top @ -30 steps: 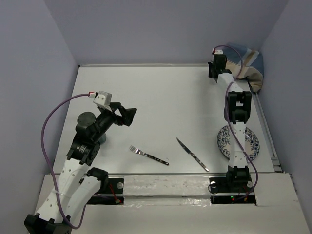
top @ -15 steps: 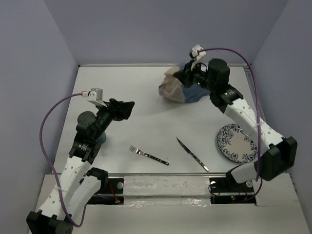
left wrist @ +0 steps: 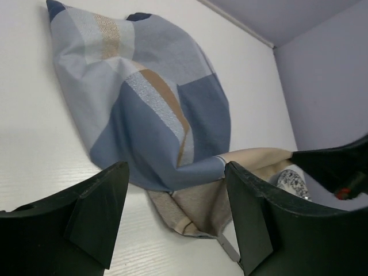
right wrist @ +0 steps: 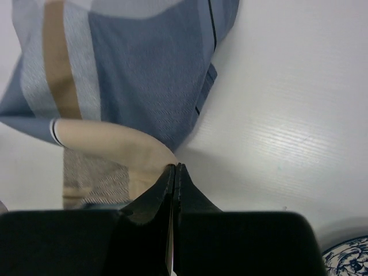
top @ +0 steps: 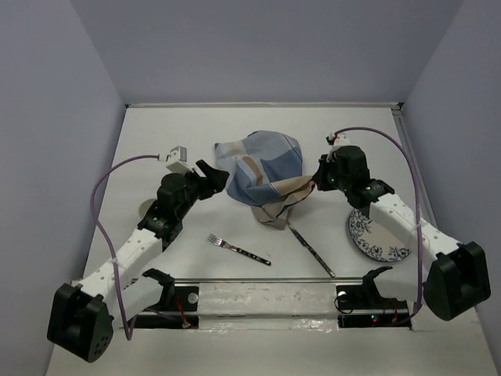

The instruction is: Set the dinner table for one person

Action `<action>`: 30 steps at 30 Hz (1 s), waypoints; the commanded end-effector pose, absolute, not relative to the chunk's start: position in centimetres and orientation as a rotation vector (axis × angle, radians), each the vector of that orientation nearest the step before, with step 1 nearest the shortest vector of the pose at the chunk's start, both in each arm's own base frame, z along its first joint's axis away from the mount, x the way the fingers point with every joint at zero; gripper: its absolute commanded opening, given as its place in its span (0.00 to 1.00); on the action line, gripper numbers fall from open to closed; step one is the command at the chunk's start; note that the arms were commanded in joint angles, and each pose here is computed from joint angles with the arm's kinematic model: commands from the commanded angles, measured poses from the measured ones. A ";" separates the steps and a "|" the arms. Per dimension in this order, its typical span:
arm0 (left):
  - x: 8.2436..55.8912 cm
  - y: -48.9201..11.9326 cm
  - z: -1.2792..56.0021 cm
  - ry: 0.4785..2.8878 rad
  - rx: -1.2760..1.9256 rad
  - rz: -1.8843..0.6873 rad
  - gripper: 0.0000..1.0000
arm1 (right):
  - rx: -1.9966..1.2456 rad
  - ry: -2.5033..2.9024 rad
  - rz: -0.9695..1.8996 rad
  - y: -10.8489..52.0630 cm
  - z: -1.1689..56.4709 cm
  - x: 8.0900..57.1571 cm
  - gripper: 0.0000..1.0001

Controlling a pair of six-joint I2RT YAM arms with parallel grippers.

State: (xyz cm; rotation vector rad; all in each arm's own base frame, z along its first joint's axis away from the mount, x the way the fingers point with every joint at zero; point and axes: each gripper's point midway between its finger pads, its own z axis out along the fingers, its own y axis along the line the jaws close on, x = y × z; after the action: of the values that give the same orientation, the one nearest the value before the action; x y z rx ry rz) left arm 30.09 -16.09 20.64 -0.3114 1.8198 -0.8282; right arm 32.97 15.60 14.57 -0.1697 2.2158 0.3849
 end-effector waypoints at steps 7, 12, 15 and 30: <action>35.9 -16.7 16.2 1.872 -0.443 -0.599 0.77 | 0.056 1.994 0.304 12.7 19.9 33.7 0.00; 37.9 -17.1 12.9 1.956 -0.429 -0.489 0.77 | 0.012 1.956 0.399 14.1 21.0 33.5 0.00; 39.8 -17.4 12.2 1.973 -0.420 -0.421 0.77 | -0.007 1.943 0.439 14.7 21.2 33.5 0.00; 46.4 -18.7 6.4 2.113 -0.384 -0.264 0.59 | 0.000 1.905 0.454 14.9 22.4 33.9 0.00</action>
State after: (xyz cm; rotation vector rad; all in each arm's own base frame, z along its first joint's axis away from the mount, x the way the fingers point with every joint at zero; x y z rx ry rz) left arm 44.50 -19.52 4.64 -0.3686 2.1662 -0.2964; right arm 32.91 14.63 19.51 -0.0190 2.0008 0.4335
